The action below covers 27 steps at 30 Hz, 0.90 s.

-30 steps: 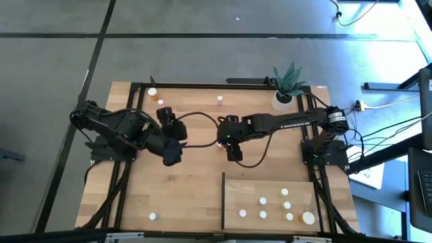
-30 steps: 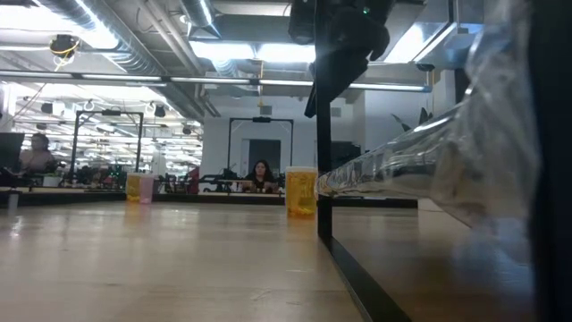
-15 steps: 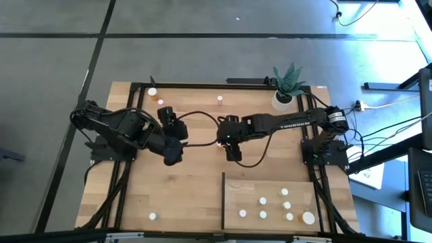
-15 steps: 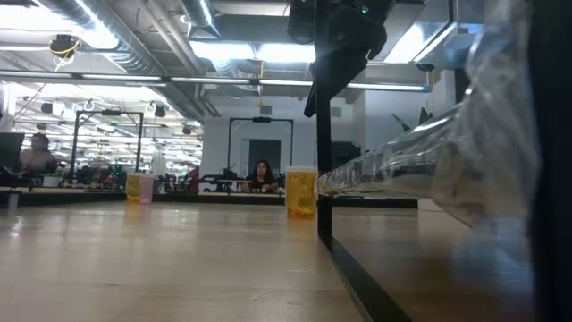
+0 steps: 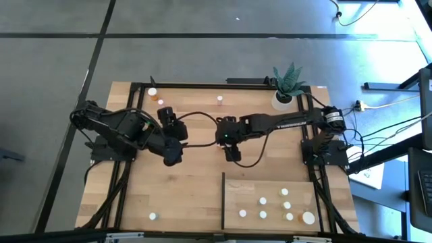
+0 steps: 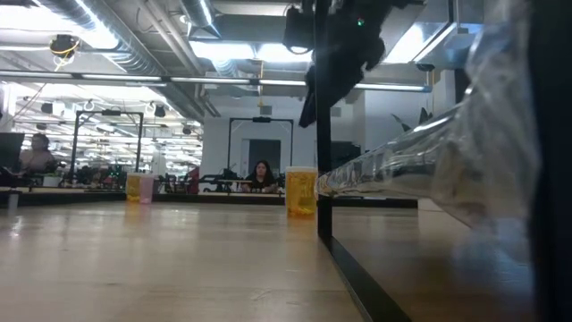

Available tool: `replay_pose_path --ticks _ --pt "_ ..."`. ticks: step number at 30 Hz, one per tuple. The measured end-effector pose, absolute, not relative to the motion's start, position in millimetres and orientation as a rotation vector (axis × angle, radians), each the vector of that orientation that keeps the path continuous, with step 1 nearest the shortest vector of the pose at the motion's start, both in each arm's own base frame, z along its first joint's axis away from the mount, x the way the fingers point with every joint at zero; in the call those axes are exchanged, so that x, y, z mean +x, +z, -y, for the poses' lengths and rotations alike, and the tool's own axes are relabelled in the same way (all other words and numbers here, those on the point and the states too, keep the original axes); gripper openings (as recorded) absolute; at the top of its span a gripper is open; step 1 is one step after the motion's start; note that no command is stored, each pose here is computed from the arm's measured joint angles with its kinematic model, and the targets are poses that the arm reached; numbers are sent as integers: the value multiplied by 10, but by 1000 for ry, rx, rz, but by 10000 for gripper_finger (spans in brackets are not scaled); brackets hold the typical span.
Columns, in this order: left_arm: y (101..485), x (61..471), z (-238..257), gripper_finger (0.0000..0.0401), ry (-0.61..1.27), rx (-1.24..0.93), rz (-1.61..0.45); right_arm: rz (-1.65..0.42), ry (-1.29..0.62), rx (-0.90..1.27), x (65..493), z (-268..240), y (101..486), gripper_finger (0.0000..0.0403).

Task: Pick and place medicine bottles onto shelf by color
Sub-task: Put the orange pill bottle on the shelf aligned with the other orange pill bottle

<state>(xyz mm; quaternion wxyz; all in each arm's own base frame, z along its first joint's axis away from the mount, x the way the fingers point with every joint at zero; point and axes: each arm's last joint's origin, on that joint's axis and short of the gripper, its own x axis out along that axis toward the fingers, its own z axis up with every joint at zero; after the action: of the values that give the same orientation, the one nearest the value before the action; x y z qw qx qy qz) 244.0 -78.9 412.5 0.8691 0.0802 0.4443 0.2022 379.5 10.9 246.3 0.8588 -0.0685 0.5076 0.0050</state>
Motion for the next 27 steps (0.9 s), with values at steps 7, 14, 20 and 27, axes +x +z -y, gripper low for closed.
replay_pose_path --ticks 7,14,20,27 --pt "4126 2444 793 335 422 166 -926 -1069 28 -213 3850 -105 2342 315" --pt "4126 2445 794 335 420 164 -925 -1134 33 -243 3911 -12 2139 316" --pt "4126 2445 794 335 419 164 -926 -1161 50 -210 3941 114 2033 316" --pt "4126 2445 794 335 419 163 -926 -1175 65 -177 3962 208 1953 316"
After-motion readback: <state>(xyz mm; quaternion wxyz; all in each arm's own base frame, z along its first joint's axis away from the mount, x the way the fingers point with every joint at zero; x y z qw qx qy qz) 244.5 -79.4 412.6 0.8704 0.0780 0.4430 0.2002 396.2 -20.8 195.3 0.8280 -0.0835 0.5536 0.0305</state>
